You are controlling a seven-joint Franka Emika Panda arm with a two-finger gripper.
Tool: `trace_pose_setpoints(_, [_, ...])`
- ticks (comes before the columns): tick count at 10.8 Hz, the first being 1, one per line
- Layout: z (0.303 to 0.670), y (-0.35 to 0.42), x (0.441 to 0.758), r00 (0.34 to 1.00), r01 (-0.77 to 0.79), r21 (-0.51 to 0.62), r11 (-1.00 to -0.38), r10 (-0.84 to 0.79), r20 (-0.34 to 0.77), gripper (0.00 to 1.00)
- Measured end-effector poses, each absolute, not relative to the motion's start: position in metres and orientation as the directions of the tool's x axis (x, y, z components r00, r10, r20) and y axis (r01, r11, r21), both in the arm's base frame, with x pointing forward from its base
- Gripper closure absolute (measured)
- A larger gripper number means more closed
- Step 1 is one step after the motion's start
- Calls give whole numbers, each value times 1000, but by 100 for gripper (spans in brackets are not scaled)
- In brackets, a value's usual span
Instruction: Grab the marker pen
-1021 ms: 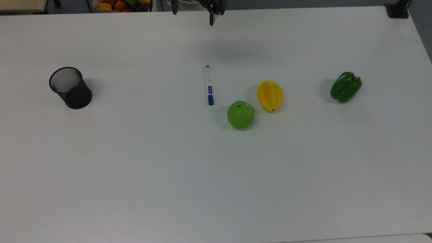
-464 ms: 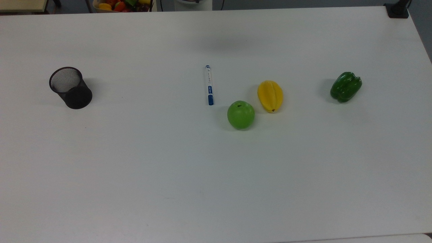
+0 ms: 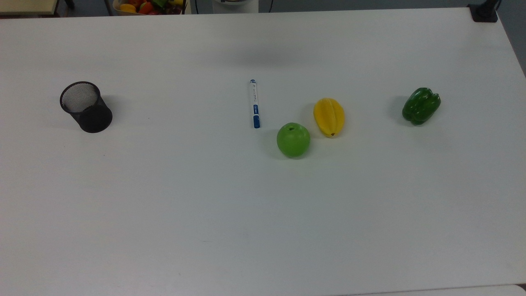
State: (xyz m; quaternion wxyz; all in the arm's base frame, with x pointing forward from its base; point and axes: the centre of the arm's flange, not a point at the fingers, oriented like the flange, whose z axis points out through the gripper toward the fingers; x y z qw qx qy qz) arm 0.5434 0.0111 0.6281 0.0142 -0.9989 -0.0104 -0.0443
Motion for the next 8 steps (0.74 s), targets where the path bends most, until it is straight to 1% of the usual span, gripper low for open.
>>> trace_pose_setpoints(3, [626, 12, 548, 991, 86, -21, -996, 83, 105, 0])
trace_pose_setpoints(8, [625, 12, 548, 990, 94, -20, -995, 92, 105, 0])
